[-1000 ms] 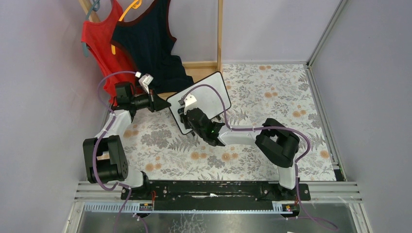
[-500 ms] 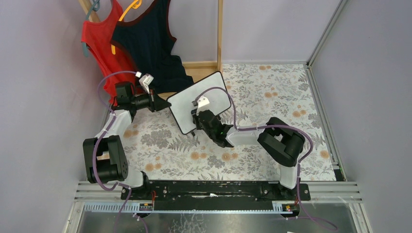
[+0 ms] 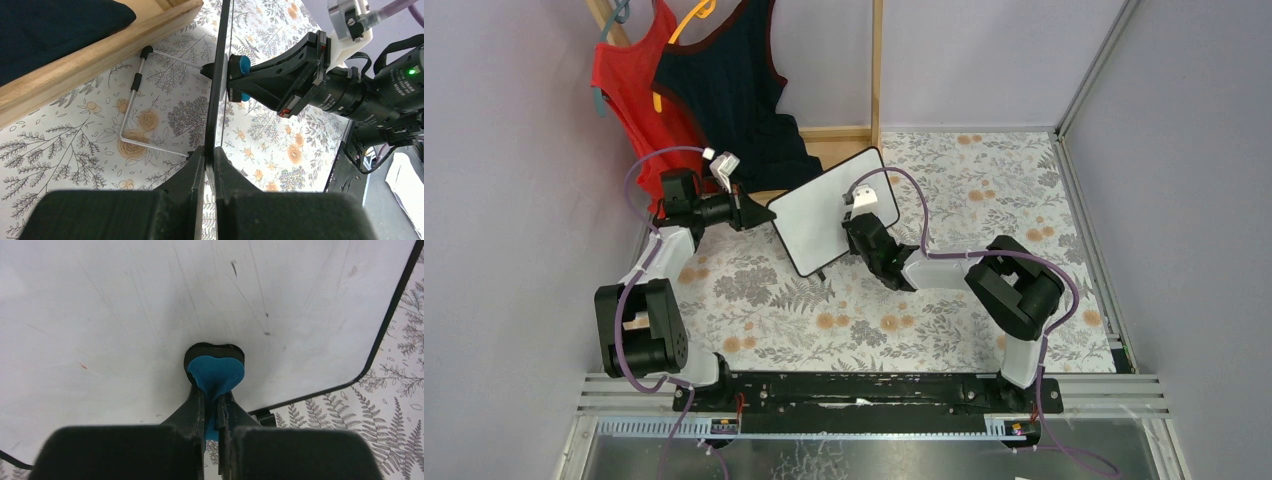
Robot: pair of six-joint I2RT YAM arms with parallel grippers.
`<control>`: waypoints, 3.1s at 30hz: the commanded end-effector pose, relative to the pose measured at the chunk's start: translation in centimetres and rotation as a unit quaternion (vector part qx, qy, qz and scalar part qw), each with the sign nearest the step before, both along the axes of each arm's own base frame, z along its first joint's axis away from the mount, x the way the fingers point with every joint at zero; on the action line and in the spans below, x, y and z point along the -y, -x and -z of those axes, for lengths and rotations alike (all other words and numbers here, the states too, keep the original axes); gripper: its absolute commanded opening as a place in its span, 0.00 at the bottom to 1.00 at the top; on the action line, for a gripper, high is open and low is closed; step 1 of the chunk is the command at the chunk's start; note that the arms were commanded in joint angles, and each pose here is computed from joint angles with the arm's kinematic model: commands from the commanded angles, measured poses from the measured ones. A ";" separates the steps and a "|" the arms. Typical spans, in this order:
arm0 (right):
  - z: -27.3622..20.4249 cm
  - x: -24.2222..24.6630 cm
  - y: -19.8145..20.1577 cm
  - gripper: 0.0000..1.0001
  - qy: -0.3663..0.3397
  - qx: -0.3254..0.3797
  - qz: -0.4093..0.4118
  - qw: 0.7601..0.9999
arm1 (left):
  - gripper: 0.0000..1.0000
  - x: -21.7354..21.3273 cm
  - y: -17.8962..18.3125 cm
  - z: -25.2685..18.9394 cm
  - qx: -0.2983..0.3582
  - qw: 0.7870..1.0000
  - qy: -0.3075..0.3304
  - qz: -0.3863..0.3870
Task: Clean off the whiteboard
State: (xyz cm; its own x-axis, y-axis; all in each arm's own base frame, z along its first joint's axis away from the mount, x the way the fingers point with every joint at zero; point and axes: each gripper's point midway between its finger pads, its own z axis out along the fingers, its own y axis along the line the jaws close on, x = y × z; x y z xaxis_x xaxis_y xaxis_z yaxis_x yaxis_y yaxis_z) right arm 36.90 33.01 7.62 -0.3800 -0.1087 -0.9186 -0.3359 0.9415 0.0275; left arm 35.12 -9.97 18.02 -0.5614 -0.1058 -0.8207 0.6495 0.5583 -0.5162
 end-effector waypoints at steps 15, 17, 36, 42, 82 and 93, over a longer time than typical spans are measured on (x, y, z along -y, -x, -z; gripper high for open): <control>-9.6 -13.8 2.7 0.00 -0.136 0.046 -0.111 0.983 | 0.00 -0.1 -0.2 -0.9 0.030 0.999 -0.015 0.004; -10.1 -14.8 3.2 0.00 -0.146 0.046 -0.122 0.981 | 0.00 -0.2 -0.2 -0.8 0.029 0.999 -0.015 0.004; -7.9 -13.5 3.1 0.00 -0.084 0.058 -0.106 0.989 | 0.00 -0.1 -0.2 -0.8 0.030 0.999 -0.015 0.004; -6.2 -8.5 1.6 0.00 -0.061 0.053 -0.065 0.995 | 0.00 -0.2 -0.2 -0.9 0.031 0.999 -0.016 0.003; -12.0 20.8 3.5 0.00 0.115 -0.058 0.164 0.978 | 0.00 -0.7 -0.9 -0.3 0.026 0.999 -0.029 -0.011; -5.5 28.9 4.4 0.00 0.055 -0.235 0.227 0.944 | 0.00 -0.8 -1.0 -0.2 0.022 0.999 -0.033 -0.017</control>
State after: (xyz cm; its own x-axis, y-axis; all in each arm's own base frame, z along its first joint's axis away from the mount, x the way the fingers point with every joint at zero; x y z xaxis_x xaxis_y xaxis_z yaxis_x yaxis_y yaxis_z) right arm 33.51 3.61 16.44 -0.6659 0.0084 -0.7460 0.1490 0.9813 -0.1220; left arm 35.16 -9.63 18.05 -0.5582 -0.1001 -0.8236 0.6426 0.5757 -0.5055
